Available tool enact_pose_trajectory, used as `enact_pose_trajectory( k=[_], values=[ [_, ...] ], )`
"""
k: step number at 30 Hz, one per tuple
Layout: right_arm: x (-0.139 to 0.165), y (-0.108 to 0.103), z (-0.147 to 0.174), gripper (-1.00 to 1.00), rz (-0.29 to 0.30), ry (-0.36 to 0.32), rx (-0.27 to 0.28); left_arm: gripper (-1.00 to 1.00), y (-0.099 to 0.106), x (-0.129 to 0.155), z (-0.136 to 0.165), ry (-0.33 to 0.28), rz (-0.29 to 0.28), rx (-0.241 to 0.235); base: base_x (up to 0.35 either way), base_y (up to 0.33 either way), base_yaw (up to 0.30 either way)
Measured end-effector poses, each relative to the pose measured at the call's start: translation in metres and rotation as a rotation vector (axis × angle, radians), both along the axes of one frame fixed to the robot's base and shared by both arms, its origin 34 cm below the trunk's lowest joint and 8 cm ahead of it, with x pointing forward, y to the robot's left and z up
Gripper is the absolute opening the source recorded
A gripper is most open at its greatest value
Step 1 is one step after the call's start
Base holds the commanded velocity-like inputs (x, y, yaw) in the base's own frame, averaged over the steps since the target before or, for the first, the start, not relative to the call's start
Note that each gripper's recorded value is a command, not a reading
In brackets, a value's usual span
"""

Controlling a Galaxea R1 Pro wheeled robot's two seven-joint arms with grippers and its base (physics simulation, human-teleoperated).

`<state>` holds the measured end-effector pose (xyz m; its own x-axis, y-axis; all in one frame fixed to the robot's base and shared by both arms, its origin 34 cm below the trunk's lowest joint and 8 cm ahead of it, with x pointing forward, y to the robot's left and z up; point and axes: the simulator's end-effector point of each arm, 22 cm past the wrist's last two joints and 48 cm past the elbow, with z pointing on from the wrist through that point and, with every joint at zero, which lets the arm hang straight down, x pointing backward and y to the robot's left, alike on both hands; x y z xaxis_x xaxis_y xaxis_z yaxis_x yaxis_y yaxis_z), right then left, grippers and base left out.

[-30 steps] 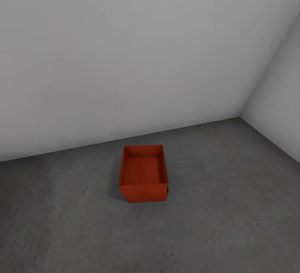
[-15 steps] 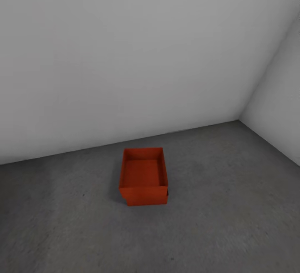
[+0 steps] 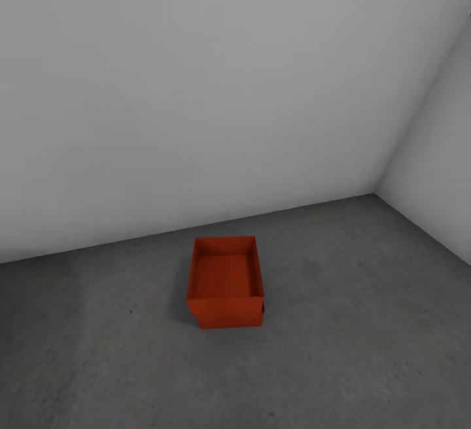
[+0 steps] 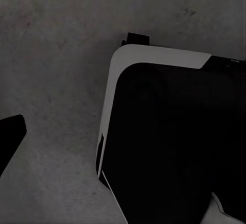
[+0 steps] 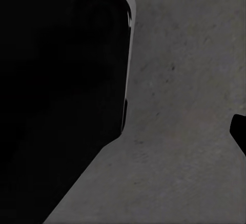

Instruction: Move the two storage containers from the living room to the garage. In the garage, place one container on the floor and stack the other container on top of it (either order is fine).

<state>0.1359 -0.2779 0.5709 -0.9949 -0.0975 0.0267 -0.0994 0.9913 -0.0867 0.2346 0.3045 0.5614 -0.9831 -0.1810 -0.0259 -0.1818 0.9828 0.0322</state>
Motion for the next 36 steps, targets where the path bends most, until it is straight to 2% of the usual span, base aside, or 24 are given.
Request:
enact_pose_trajectory(
  k=[13,21,36],
  values=[
    [0.009,-0.001,0.000,1.00,-0.002,-0.024,0.001,1.00,0.000,0.009,0.002,-0.021,0.000,0.000,0.000,0.000,0.000],
    [0.016,0.002,0.000,1.00,-0.004,-0.044,0.027,1.00,0.000,0.014,0.004,-0.035,0.000,0.000,0.000,0.000,0.000],
    [0.026,0.001,0.001,1.00,-0.002,-0.071,0.037,1.00,0.000,0.024,0.007,-0.059,0.000,0.000,0.000,0.000,0.000]
  ],
)
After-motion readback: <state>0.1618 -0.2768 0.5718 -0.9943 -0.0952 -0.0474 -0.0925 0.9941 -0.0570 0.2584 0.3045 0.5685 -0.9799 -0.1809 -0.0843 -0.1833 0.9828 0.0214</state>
